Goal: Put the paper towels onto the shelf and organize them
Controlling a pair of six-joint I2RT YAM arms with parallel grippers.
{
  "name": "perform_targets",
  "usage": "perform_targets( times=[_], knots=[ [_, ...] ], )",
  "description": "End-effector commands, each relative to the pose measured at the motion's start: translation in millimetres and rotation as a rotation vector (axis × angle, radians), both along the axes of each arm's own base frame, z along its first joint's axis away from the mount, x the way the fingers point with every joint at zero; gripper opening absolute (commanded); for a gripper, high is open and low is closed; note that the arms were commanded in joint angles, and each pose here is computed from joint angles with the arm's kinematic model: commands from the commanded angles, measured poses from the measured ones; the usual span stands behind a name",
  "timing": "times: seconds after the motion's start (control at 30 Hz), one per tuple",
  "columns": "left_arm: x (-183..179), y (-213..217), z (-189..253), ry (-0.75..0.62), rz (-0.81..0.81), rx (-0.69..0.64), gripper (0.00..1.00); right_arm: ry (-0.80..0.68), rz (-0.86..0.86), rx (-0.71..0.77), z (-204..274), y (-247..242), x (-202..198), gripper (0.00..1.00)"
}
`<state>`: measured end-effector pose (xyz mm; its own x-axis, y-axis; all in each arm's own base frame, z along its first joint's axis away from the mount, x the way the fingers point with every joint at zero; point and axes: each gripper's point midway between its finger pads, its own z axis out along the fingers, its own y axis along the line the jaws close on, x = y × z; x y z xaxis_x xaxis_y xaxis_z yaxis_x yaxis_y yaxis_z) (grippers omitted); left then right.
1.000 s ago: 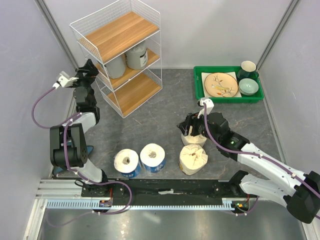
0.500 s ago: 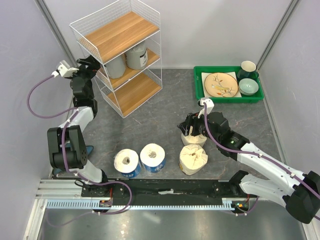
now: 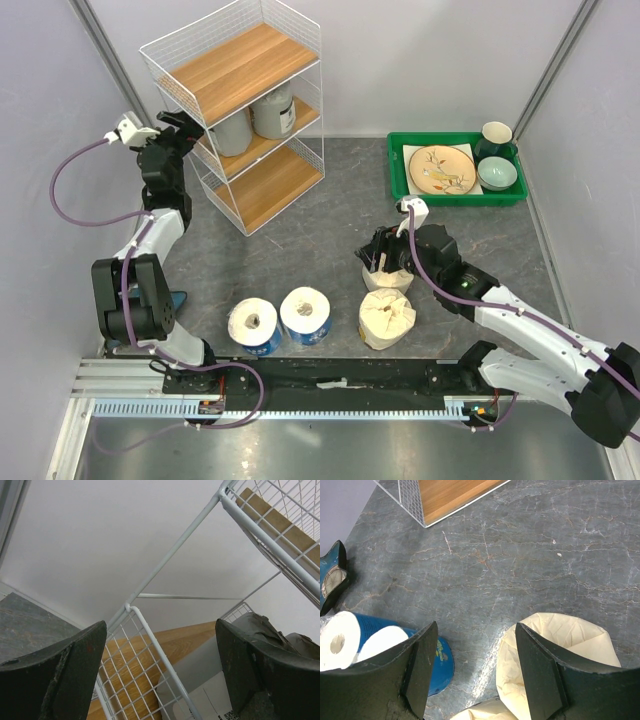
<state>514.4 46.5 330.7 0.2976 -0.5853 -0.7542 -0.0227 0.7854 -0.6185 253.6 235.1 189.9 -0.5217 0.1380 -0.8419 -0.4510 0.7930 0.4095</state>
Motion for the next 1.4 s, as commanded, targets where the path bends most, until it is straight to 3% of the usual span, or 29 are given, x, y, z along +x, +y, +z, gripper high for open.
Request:
perform_targets(
  times=[0.0,0.57,0.73,1.03,1.2,1.37],
  knots=[
    [-7,-12,27,-0.044,-0.054,0.063,0.96,-0.028,0.000,0.038,11,0,1,0.72],
    [-23,-19,21,-0.035,-0.087,0.086,0.96,-0.050,-0.046,0.026,23,-3,21,0.73],
    [-27,-16,18,-0.029,-0.079,0.080,0.97,-0.108,-0.087,0.096,58,5,60,0.73],
    [-33,-10,23,-0.058,-0.066,0.070,0.98,-0.226,0.132,0.252,126,80,118,0.73],
    [-39,-8,29,-0.083,-0.065,0.055,0.98,-0.241,0.183,0.297,138,117,159,0.71],
    [-44,-6,32,-0.096,-0.062,0.046,0.99,-0.256,0.096,0.296,137,126,202,0.67]
  ],
)
